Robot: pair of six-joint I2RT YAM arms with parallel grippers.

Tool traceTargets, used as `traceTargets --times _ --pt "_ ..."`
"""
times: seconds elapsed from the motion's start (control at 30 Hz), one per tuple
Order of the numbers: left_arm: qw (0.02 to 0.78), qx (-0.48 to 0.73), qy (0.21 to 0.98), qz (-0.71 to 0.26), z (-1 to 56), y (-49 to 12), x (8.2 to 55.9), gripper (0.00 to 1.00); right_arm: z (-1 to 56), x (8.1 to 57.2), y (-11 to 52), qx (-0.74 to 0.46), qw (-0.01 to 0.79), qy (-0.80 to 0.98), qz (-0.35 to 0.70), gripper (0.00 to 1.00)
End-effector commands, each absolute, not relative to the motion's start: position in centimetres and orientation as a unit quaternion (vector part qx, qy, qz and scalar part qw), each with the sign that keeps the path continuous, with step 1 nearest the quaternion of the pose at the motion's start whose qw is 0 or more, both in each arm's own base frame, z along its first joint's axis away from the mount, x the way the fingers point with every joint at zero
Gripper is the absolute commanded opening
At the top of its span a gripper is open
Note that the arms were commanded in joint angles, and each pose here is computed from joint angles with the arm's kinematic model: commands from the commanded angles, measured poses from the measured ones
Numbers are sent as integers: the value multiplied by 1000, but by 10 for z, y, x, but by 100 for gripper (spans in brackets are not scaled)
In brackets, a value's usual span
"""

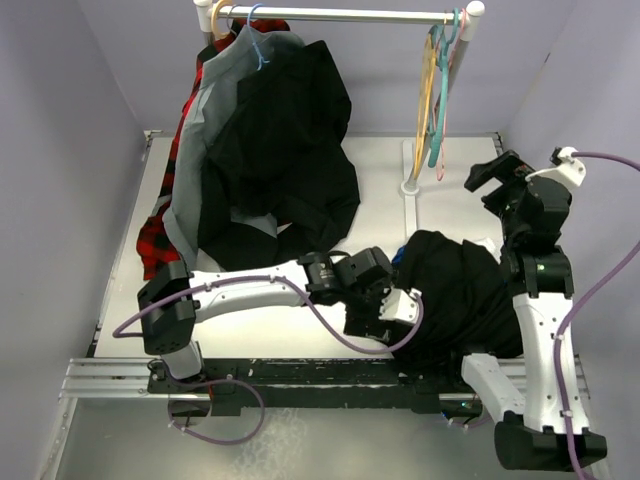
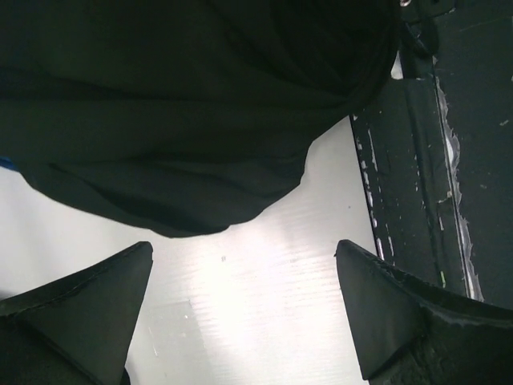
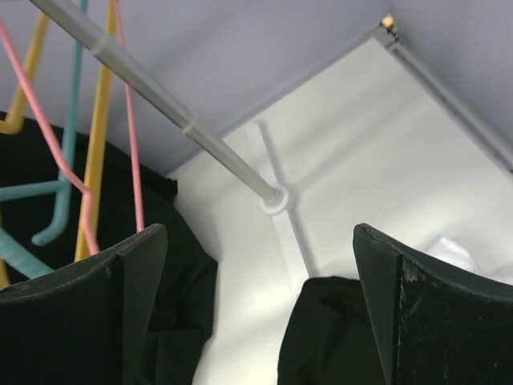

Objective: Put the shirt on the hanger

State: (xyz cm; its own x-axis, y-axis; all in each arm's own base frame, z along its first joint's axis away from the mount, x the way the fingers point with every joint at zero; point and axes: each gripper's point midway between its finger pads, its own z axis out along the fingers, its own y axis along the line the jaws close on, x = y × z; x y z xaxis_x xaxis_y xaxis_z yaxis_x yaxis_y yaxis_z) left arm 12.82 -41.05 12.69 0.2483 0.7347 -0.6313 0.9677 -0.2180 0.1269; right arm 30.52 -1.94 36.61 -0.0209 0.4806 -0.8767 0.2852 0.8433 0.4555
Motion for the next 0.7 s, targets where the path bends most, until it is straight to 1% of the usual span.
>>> traceTargets --times 0.0,0.13,0.23,0.33,0.67 --pt "322 747 539 -216 140 -441 126 99 383 312 8 215 659 699 174 100" --pt "339 759 518 -201 127 -456 114 99 380 312 7 210 658 702 173 100" --pt "327 780 494 -202 110 -465 91 99 380 309 4 211 658 703 168 100" --pt "322 792 478 -202 97 -470 80 99 379 308 4 207 655 706 171 100" --pt "351 789 465 -197 86 -491 85 99 373 304 2 202 661 703 169 100"
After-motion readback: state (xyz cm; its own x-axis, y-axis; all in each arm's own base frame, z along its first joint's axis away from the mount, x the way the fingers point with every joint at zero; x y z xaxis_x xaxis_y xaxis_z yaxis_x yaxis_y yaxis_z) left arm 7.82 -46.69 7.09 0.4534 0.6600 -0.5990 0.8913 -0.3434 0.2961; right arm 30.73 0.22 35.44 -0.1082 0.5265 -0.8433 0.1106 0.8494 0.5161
